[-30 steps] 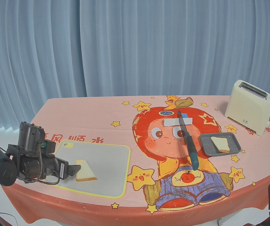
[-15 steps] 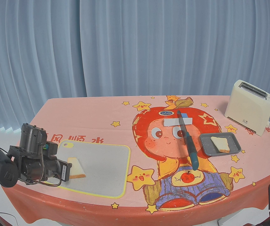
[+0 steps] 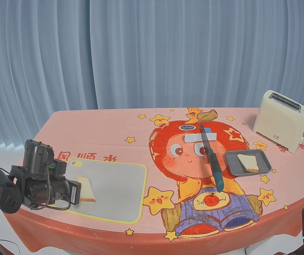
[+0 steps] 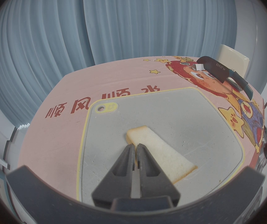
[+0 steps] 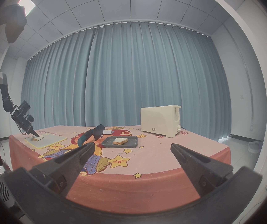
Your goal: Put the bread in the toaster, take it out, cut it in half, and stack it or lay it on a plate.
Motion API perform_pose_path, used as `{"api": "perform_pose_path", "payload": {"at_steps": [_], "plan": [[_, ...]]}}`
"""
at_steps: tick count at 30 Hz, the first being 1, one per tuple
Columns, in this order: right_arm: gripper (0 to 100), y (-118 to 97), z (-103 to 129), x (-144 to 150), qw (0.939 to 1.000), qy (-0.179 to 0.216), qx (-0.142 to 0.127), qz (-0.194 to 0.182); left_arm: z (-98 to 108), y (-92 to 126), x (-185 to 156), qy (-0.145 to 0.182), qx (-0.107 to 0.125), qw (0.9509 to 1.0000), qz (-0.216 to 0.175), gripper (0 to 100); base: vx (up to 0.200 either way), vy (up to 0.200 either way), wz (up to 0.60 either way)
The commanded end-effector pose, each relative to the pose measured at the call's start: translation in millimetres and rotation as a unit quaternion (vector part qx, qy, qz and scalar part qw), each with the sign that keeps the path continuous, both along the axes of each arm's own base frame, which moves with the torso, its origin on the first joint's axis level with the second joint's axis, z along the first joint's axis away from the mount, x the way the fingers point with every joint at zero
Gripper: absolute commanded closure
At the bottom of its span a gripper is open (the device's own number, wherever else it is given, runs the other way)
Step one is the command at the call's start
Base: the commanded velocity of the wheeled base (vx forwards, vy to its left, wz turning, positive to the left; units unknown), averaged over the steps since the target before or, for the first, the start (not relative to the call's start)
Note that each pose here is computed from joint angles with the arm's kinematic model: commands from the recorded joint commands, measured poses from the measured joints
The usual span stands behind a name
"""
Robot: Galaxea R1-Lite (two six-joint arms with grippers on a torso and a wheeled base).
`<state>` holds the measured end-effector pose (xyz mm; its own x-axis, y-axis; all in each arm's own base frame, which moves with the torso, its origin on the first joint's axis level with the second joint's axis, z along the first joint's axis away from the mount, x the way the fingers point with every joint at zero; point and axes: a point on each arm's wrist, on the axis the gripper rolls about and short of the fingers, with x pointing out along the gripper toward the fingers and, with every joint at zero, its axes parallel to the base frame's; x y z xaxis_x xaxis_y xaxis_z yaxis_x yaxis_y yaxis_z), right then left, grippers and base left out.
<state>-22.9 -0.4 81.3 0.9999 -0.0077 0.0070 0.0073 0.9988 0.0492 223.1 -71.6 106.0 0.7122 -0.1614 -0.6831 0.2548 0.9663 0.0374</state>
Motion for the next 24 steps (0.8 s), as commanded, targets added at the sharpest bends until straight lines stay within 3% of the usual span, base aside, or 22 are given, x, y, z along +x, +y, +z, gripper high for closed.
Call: {"api": "perform_pose_path", "payload": {"at_steps": [1, 4, 14, 17, 24], "plan": [[0, 0.0, -5.2, 0.1, 1.0, 0.0, 0.0, 0.0, 3.8, 0.4, -0.5, -0.009, -0.003, 1.0, 0.001, 100, 0.0, 0.0, 0.0], [0, 0.0, -5.2, 0.1, 1.0, 0.0, 0.0, 0.0, 6.0, 0.4, -0.5, -0.017, -0.006, 0.9998, 0.001, 100, 0.0, 0.0, 0.0], [0, 0.0, -5.2, 0.1, 1.0, 0.0, 0.0, 0.0, 36.5, 3.8, -8.9, -0.101, -0.026, 0.9945, 0.012, 100, 0.0, 0.0, 0.0], [0, 0.0, -5.2, 0.1, 1.0, 0.0, 0.0, 0.0, 48.5, 6.9, -18.3, -0.128, -0.035, 0.9911, 0.012, 100, 0.0, 0.0, 0.0], [0, 0.0, -5.2, 0.1, 1.0, 0.0, 0.0, 0.0, 83.5, 19.1, -55.0, -0.211, -0.064, 0.9753, 0.013, 100, 0.0, 0.0, 0.0]]}}
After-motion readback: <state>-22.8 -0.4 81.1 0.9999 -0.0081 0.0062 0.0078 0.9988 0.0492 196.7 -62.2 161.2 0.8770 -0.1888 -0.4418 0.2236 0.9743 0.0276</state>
